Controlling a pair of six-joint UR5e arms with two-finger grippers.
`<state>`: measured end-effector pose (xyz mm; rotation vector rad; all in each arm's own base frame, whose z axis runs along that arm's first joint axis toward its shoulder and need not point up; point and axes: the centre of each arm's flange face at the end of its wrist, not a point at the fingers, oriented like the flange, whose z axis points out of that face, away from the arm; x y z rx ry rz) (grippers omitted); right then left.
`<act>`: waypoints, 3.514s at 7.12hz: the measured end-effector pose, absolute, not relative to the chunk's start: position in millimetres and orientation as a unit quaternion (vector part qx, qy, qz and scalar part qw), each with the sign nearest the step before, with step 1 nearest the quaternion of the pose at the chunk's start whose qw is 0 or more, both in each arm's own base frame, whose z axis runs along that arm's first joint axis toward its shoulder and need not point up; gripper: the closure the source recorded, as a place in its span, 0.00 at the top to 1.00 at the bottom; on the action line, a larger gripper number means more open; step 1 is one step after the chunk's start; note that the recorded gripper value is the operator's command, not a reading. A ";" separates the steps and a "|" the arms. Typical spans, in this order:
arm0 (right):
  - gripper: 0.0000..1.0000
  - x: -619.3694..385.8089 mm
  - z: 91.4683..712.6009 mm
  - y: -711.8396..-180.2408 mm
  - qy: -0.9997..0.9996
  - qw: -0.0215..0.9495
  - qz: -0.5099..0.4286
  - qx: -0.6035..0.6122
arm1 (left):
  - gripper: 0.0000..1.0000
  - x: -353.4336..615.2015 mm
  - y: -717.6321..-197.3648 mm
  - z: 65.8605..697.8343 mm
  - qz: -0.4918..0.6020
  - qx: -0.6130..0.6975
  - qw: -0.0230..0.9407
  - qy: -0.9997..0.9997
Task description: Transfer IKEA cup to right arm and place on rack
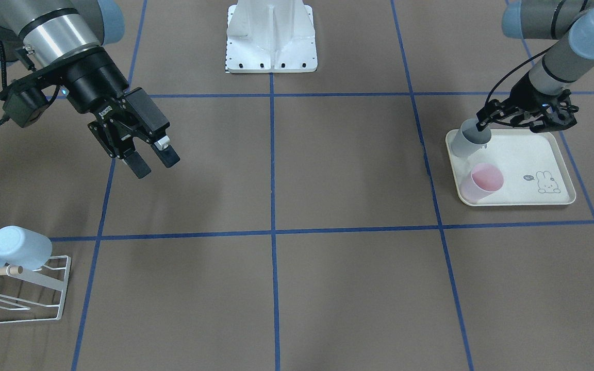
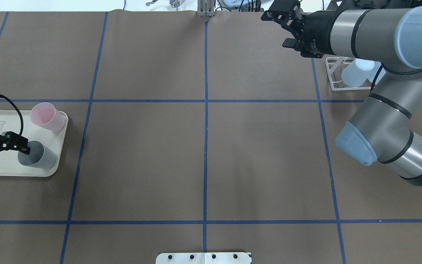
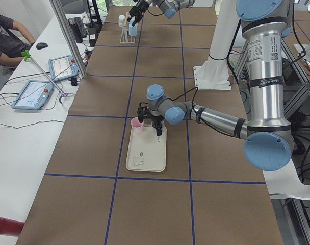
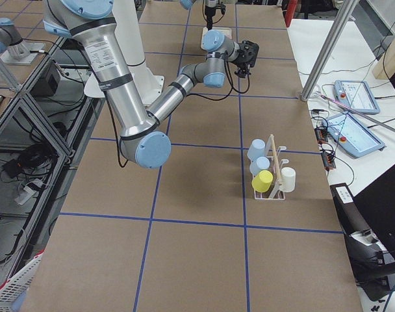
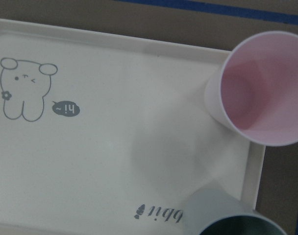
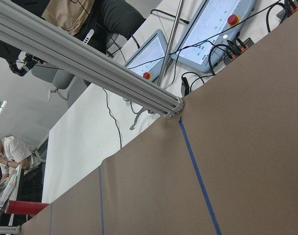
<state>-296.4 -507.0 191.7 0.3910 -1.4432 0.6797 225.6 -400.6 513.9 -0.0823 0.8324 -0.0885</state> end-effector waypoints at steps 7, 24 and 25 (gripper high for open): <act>1.00 -297.4 195.6 -508.1 -0.640 0.684 0.303 0.174 | 0.65 241.1 -399.4 513.1 -0.031 -0.044 0.914 0.403; 1.00 -298.2 194.7 -502.2 -0.650 0.679 0.296 0.172 | 0.00 178.1 -411.8 324.1 -0.166 -0.033 0.894 0.414; 1.00 -299.7 193.5 -500.3 -0.653 0.677 0.296 0.168 | 0.00 189.7 -422.4 290.0 -0.204 -0.020 0.879 0.431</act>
